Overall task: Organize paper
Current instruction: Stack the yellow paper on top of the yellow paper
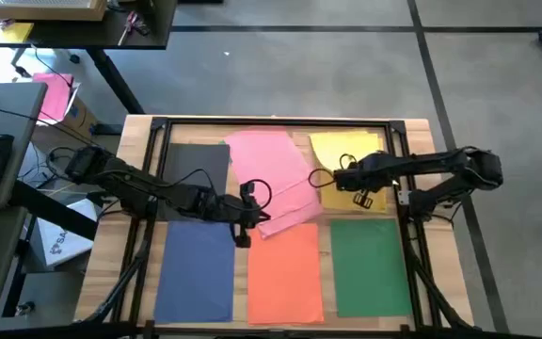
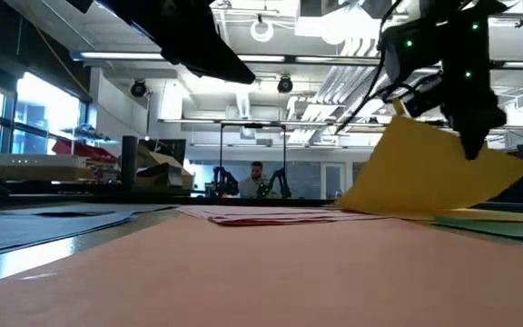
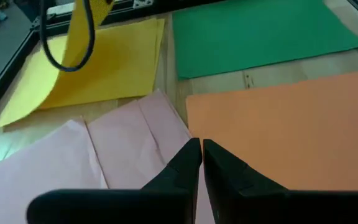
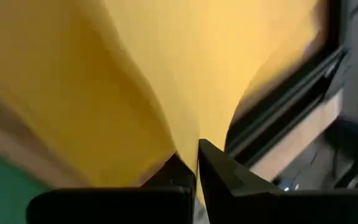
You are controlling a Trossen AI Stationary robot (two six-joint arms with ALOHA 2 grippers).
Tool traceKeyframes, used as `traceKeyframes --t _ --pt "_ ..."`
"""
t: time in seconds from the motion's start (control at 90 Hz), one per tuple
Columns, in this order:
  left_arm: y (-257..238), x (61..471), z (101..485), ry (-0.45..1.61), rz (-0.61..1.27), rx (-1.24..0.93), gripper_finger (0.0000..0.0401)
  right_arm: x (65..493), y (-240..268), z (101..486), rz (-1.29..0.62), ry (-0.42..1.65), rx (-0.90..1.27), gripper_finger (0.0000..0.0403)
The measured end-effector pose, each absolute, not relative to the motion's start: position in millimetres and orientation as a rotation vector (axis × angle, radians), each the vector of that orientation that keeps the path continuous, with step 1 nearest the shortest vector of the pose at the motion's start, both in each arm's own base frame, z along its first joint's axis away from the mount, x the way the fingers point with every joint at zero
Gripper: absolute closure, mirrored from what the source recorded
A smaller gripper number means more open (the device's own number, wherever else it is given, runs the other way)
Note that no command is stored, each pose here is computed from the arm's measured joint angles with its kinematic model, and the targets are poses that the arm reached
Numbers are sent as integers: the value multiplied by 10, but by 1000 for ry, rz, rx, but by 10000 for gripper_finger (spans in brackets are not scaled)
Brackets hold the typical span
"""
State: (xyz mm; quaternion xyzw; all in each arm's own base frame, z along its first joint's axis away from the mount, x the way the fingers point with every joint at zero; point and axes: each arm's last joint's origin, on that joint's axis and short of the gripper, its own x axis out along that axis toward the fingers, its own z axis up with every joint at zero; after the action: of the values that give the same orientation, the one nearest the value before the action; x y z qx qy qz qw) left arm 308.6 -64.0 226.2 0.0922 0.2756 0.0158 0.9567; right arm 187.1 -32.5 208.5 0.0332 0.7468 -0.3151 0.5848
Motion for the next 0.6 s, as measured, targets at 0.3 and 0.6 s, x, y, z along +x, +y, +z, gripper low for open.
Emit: traceKeyframes --t 0.3,0.6 --pt "-641 3093 2257 557 32 191 394 1962 -116 1983 -660 1770 82 403" --pt "-642 3090 2253 562 33 181 394 2062 -174 1897 -690 1722 86 403"
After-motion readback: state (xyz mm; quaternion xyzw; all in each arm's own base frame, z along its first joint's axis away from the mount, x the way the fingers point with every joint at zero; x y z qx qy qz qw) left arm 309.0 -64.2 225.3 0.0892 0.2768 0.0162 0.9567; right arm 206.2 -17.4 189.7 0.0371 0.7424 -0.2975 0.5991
